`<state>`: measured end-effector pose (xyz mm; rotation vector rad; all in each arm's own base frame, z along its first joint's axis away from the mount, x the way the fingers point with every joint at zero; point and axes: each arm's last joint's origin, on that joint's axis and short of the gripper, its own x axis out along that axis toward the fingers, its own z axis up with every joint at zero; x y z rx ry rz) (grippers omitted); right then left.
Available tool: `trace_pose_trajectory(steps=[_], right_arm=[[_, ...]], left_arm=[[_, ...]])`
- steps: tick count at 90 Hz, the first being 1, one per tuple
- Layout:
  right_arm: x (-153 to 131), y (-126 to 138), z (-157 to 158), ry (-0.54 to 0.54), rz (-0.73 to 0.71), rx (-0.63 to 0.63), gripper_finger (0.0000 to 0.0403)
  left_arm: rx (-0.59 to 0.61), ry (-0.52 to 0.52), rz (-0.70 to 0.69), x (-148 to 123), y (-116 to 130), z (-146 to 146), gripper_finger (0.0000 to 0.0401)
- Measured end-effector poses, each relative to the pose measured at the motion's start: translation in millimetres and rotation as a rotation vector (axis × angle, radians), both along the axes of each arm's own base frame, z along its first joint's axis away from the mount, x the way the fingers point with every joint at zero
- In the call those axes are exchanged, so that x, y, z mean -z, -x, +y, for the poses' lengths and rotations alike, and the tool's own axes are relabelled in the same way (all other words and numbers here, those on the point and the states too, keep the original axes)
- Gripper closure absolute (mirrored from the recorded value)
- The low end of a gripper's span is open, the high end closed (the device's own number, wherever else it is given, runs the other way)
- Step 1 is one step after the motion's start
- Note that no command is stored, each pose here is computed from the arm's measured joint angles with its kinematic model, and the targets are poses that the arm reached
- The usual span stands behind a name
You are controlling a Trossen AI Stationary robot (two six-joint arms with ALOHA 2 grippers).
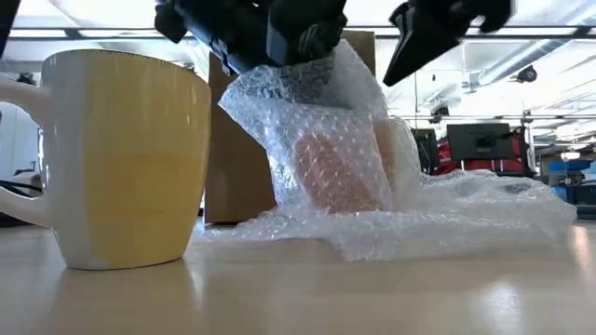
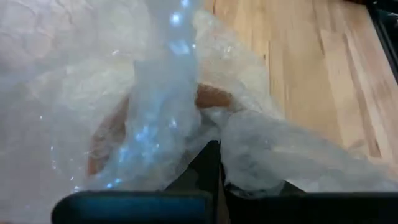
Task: Wrap mug
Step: Wrap the orange mug with bubble wrap
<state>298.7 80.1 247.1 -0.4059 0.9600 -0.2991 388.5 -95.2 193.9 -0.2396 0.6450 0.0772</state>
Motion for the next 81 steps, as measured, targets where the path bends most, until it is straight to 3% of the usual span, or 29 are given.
trace_pose_trajectory(steps=[13, 24, 32, 61, 81], right_arm=[[27, -10, -7, -0.041, -0.074, -0.041, 0.0401], [33, -14, 9, -0.217, -0.169, -0.237, 0.0401], [34, -10, 19, -0.281, -0.163, -0.291, 0.0401], [85, -17, 21, -0.308, -0.043, -0.208, 0.0401], [86, -22, 23, -0.309, -0.038, -0.208, 0.0401]], left_arm=[[0.005, 0.001, -0.007, -2, -1, 0, 0.0401], [0.004, 0.001, -0.005, -1, 0, 0, 0.0401], [0.004, 0.001, -0.006, -1, -1, 0, 0.0401], [0.001, 0.004, 0.018, -6, -2, -1, 0.0401], [-0.007, -0.006, 0.1, -51, 6, -3, 0.0401]])
